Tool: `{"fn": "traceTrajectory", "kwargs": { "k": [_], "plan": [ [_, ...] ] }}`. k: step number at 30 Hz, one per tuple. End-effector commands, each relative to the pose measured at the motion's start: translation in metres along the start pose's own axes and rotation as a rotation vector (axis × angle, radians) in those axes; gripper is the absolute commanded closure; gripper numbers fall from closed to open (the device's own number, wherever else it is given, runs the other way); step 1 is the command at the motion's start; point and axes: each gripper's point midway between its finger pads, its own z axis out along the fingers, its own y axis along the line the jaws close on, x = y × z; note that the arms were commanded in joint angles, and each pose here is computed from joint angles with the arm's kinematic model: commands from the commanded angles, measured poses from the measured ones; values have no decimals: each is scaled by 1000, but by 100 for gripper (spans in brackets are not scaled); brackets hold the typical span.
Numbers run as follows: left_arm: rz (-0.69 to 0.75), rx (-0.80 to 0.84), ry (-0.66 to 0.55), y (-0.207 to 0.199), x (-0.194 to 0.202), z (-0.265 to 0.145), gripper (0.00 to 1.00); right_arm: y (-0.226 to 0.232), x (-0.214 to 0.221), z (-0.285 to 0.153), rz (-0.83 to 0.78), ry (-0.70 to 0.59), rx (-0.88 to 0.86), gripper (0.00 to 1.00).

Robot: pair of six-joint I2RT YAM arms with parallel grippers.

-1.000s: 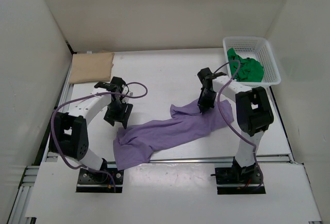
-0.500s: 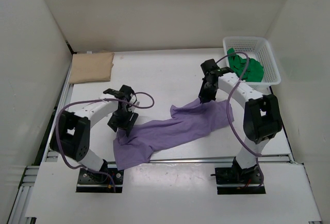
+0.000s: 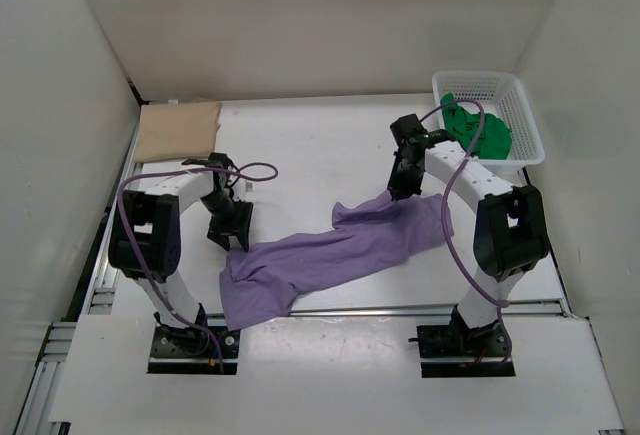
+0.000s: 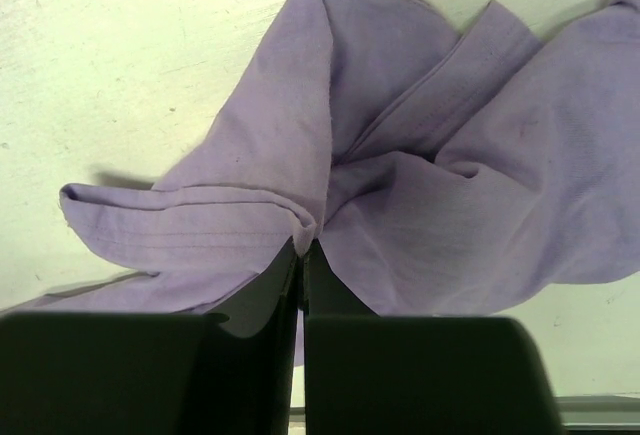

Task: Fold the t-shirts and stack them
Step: Flatten out the tshirt

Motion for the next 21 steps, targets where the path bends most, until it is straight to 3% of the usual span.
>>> {"fn": "traceTrajectory", "kwargs": {
  "k": [1, 2, 8, 10, 11, 17, 20, 21],
  "plan": [
    [-22, 109, 6, -14, -2, -3, 37, -4, -4, -14, -15, -37, 2, 100],
    [-34, 123, 1, -13, -6, -3, 44, -6, -2, -12, -16, -30, 7, 100],
    [-54, 134, 30, -12, 0, -2, 67, -12, 1, -13, -16, -39, 26, 100],
    [-60, 121, 19, -8, -1, -4, 85, -12, 1, -13, -16, -39, 26, 100],
    [-62, 112, 27, -7, 3, -5, 90, -12, 1, -13, -16, -39, 26, 100],
    [-55, 45, -35, 3, -1, -23, 90, -3, -6, -17, -15, -45, -5, 100],
    [-53, -68, -152, 23, -33, -49, 90, 12, -42, -29, -5, -86, -51, 100],
    [-48, -107, -259, 30, -63, -75, 90, 31, -78, -56, -2, -175, -115, 100]
  ]
}}
